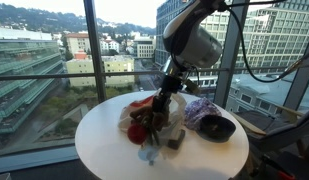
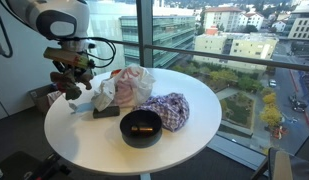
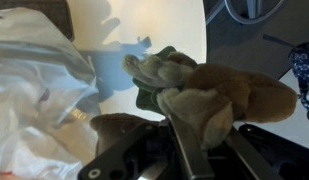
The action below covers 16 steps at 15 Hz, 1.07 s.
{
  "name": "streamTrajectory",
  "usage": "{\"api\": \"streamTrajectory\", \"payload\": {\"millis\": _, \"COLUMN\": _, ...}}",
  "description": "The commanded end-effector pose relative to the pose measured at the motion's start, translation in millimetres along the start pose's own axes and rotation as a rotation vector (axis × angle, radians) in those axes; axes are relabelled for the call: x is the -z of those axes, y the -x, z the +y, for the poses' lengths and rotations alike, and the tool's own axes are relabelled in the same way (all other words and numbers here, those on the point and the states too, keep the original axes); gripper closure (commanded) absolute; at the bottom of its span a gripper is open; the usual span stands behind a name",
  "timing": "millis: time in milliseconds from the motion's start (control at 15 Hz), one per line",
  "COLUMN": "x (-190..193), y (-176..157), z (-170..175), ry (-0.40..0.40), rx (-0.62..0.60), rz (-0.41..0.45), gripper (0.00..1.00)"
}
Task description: Remove the moose toy and turnip plush toy out of the plastic bag
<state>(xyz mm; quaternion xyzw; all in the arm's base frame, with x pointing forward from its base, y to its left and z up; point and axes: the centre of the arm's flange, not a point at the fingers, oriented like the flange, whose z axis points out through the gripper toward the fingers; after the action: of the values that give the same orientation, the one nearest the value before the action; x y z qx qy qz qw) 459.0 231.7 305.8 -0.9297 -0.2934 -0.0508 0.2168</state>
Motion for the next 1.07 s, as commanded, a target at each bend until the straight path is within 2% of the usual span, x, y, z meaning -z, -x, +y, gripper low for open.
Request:
{"api": "streamTrajectory", "payload": {"millis": 0, "x": -44.9, "y": 8.1, "z": 21.6, "ry": -0.108, "rx": -0.021, "rz": -0.104, "gripper": 0.96}}
{"api": "streamTrajectory", "payload": {"millis": 200, "x": -81.6, "y": 27.1, "z": 33.4, "ry": -0.155, "rx": -0.052, "rz": -0.204, "gripper": 0.96}}
{"api": "streamTrajectory", "payload": {"millis": 400, "x": -97.8, "y": 33.3, "z": 41.3, "ry": -0.145, "rx": -0.056, "rz": -0.233, "gripper": 0.96}}
{"api": "streamTrajectory", "payload": {"millis": 467, "x": -99.1, "y": 33.5, "z": 43.6, "ry": -0.127, "rx": -0.046, "rz": -0.232, "gripper": 0.94}}
{"api": "streamTrajectory", "payload": {"millis": 533, "x": -98.6, "y": 32.6, "z": 46.1, "ry": -0.111, "rx": -0.037, "rz": -0.231, "gripper": 0.84}}
{"api": "streamTrajectory", "payload": {"millis": 600, "x": -97.5, "y": 31.1, "z": 49.9, "ry": -0.088, "rx": -0.025, "rz": -0.228, "gripper": 0.94}}
{"api": "streamTrajectory", "payload": {"millis": 1000, "x": -86.4, "y": 20.4, "z": 74.5, "ry": 0.067, "rx": 0.013, "rz": -0.146, "gripper": 0.95}}
